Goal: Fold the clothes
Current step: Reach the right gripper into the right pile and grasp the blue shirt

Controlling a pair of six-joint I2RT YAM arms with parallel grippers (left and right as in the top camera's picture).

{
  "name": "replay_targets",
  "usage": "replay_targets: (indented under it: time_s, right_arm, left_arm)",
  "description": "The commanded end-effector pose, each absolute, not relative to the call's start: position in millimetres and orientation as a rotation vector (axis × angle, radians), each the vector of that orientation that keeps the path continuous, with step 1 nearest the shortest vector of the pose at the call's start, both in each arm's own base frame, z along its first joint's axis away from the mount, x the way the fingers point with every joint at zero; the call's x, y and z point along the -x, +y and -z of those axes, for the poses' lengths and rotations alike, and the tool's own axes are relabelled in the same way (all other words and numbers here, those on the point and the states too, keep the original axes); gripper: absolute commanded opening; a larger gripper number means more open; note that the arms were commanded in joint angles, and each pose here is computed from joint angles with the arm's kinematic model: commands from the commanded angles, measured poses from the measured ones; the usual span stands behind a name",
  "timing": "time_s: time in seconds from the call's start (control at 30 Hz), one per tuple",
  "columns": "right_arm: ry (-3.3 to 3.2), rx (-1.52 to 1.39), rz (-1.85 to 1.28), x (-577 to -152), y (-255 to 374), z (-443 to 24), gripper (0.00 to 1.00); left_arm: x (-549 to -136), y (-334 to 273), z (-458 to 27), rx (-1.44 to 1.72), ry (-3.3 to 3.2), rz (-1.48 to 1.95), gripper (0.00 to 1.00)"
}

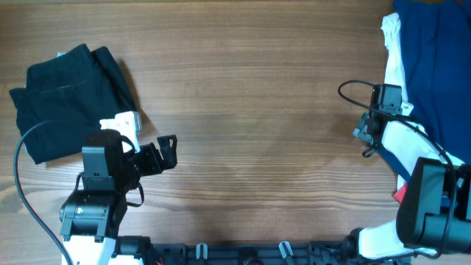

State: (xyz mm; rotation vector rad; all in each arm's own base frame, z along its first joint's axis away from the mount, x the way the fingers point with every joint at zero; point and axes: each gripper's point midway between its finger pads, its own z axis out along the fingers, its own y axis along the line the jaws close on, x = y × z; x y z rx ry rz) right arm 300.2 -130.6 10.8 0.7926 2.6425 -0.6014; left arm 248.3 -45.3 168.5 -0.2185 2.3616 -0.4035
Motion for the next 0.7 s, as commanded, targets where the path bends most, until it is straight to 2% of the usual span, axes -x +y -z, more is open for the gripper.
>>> replay_targets:
  time_s: [0.0, 0.13, 0.2, 0.3, 0.43, 0.53, 0.67]
  right_arm:
    - [2.655, -0.852, 0.694, -285.7, -145.1, -2.5, 0.77]
    - [2.658, -0.869, 0.687, -283.8, -147.6, -1.7, 0.17]
    - [2.657, -0.868, 0.673, -285.5, -146.7, -2.3, 0.04]
    - [2.66, -0.852, 0.611, -294.3, -142.0, -10.7, 0.04]
    - [2.587, -0.85, 0.564, -315.4, -143.9, -62.1, 0.04]
    - [2.562, -0.649, 0.264, -347.0, -111.4, -121.5, 0.04]
    - [2.509, -0.385, -0.091, -356.9, -45.2, -186.1, 0.04]
  left_arm:
    - [-250.1, -48.5, -178.9, 0.215, 2.338, 0.433, 1.0]
    - [-250.1, -48.5, -178.9, 0.215, 2.338, 0.433, 1.0]
    - [-250.1, -48.5, -178.9, 0.215, 2.338, 0.433, 1.0]
    - [-250.1, -48.5, -178.9, 0.215, 2.338, 0.433, 1.0]
    - [-250.1, -48.4, -178.9, 0.215, 2.338, 0.433, 1.0]
    - [-250.1, -48.4, -178.9, 0.215, 2.338, 0.433, 1.0]
    - [-250.2, -48.4, -178.9, 0.215, 2.338, 0.433, 1.0]
